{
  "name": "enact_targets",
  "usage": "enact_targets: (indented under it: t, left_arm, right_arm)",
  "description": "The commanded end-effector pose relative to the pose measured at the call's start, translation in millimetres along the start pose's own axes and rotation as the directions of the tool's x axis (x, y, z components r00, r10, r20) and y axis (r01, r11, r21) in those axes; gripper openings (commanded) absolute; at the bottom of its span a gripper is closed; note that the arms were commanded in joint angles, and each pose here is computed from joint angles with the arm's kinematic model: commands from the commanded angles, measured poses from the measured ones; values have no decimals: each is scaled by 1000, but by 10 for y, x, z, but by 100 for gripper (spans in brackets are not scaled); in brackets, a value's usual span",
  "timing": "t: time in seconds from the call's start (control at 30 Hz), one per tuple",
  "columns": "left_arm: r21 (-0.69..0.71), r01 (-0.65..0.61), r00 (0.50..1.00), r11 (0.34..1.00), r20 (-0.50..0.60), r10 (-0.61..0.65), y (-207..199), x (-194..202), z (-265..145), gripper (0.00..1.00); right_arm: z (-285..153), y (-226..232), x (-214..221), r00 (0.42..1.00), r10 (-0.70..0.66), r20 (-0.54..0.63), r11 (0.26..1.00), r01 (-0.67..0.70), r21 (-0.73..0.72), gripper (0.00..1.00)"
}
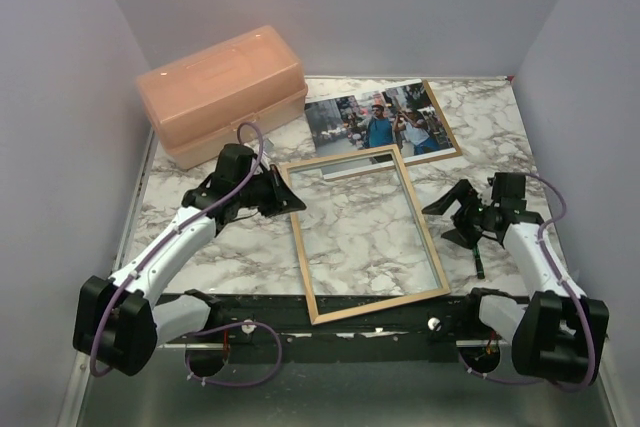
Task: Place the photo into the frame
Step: Adjust the photo frame at the center of the board.
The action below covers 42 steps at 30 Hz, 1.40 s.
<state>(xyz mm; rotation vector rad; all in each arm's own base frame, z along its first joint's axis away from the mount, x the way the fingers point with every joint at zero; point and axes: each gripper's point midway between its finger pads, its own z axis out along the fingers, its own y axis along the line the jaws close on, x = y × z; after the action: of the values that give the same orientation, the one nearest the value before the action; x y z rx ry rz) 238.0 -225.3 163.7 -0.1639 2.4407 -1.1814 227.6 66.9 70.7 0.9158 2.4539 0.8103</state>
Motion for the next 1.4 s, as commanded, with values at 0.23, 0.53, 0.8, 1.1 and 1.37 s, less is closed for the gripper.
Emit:
enact_targets:
  t: [0.23,0.53,0.8,1.1,1.37]
  left_arm:
    - [80,37,999,996,-14,-36,9,-5,-376,0]
    - [54,63,998,997,5,-63,197,-39,-558,0]
    - [60,29,1000,998,-6,-28,188,-9,-730,0]
    - [150,-7,997,989,-77,19,85,120,-751,0]
    - [167,-51,992,985,-101,69,35,174,-816,0]
  right_arm:
    - [320,-5,-210,982,-169,-83,972,180,153,92]
    - [604,-2,-80,953,-283,-106,916,301,265,65]
    - [687,-127,-121,954,-281,-103,898,299,322,28]
    - [548,-172,-45,961,-259,-95,901,276,335,3]
    - [487,-2,-77,940,-327,-92,902,340,266,4]
